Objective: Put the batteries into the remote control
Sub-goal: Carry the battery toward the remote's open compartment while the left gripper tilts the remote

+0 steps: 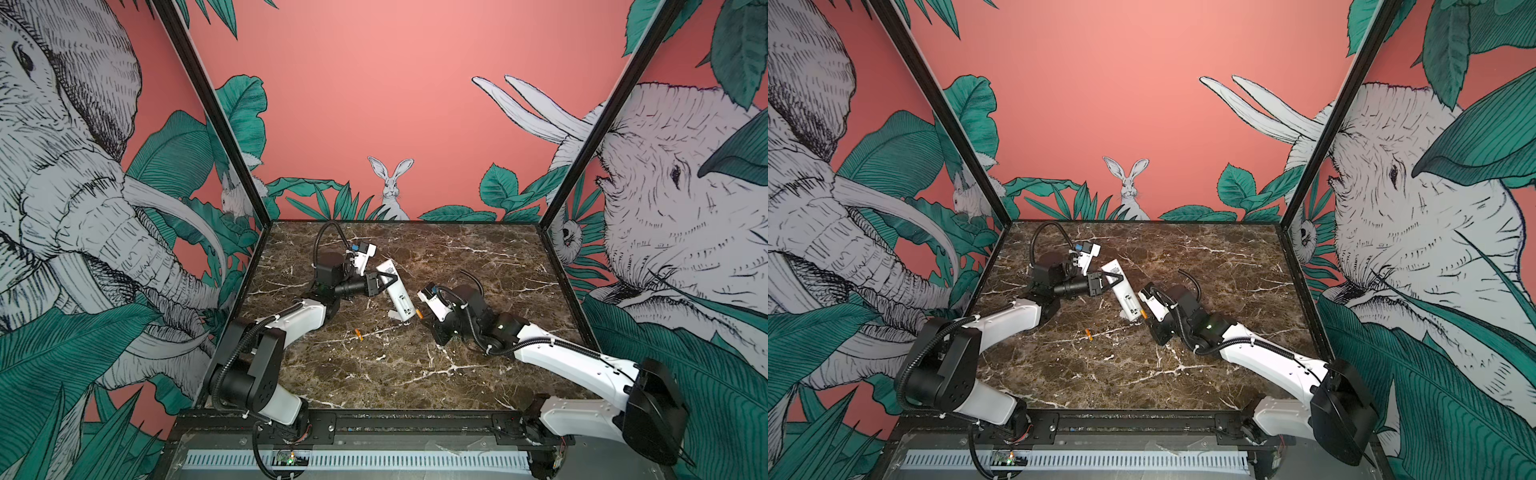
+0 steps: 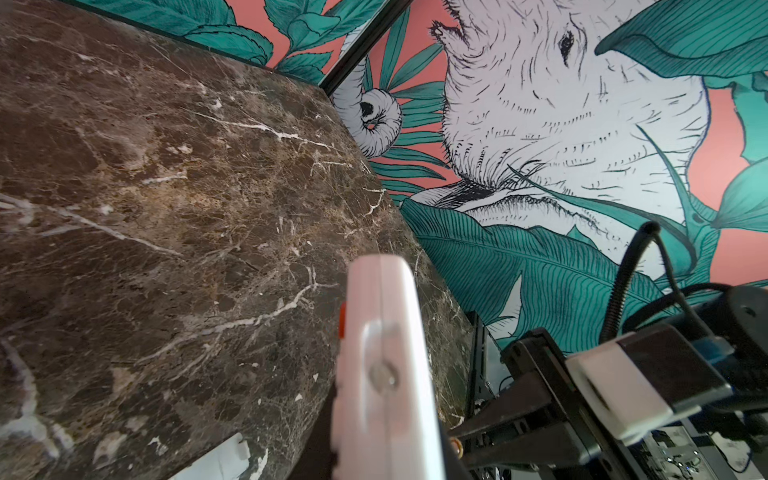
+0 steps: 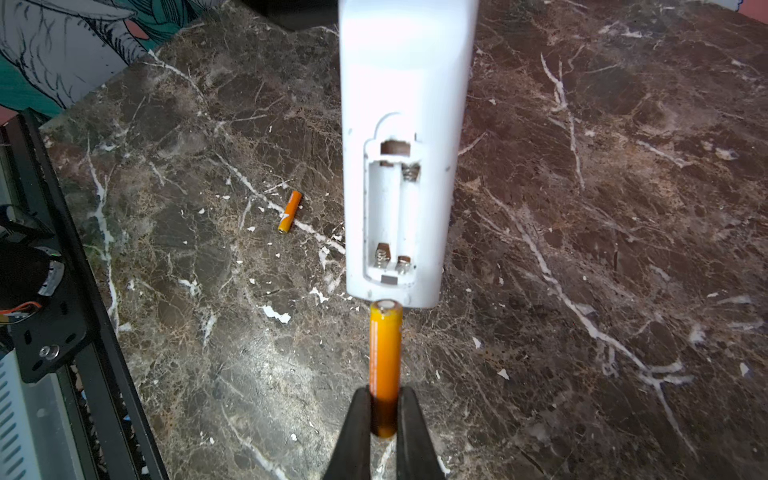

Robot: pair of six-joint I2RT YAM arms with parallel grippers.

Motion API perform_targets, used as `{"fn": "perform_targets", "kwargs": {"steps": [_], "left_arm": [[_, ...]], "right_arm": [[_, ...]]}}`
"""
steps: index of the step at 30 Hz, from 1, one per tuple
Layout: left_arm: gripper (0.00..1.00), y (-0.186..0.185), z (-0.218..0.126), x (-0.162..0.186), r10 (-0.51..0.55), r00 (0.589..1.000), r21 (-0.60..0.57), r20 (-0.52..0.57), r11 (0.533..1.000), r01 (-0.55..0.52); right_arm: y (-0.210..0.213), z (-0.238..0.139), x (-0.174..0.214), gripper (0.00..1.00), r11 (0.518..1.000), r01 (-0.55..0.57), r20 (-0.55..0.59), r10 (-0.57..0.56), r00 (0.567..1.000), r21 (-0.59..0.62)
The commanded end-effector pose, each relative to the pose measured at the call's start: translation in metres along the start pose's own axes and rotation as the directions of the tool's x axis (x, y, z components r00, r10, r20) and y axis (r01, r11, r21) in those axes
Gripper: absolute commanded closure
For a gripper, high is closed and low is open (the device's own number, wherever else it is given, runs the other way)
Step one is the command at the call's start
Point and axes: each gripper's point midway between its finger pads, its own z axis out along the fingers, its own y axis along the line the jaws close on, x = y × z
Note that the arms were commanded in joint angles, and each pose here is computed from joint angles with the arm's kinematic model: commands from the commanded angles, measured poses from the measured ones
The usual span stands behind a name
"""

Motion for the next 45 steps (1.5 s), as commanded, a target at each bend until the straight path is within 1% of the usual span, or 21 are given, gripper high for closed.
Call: {"fn": "perform_targets", "kwargs": {"steps": [1,10,16,22,30,36,39,45], "left_arm": [[1.0,-0.017,-0.001,-0.007,0.031,1.0,0.059,-0.006,0.998,-0.031],[1.0,-0.014,-0.003,-0.004,0.003,1.0,0.051,-0.019,0.999,-0.002],[1.0,-0.01,-0.002,-0.003,-0.022,0.999,0.051,-0.024,0.998,0.023],[1.0,-0.007,-0.001,-0.003,-0.047,0.998,0.058,-0.032,0.997,0.049],[1.0,-0.003,-0.002,-0.004,-0.059,0.998,0.051,-0.028,0.997,0.061],[1.0,0.006,-0.004,-0.009,-0.093,0.996,0.043,-0.008,0.995,0.093],[1.0,0.009,-0.004,-0.01,-0.1,0.995,0.045,-0.005,0.994,0.1],[1.0,0.01,-0.004,-0.009,-0.106,0.994,0.051,-0.006,0.993,0.106]], "right_arm": [[0.004,0.001,-0.022,0.91,1.0,-0.008,0.057,0.009,0.998,-0.009],[0.014,0.008,-0.028,0.9,0.999,-0.014,0.049,0.017,0.999,-0.048],[0.015,0.015,-0.029,0.91,0.998,-0.045,0.029,0.047,0.998,-0.053],[0.013,0.024,-0.031,0.91,0.997,-0.072,0.005,0.072,0.997,-0.034],[0.006,0.031,-0.025,0.91,0.995,-0.096,-0.064,0.096,0.993,0.013],[0.001,0.035,-0.013,0.91,0.992,-0.12,-0.124,0.125,0.984,0.047],[0.001,0.037,-0.012,0.91,0.99,-0.133,-0.133,0.139,0.981,0.048],[0.004,0.038,-0.018,0.91,0.991,-0.126,-0.129,0.129,0.983,0.033]]}}
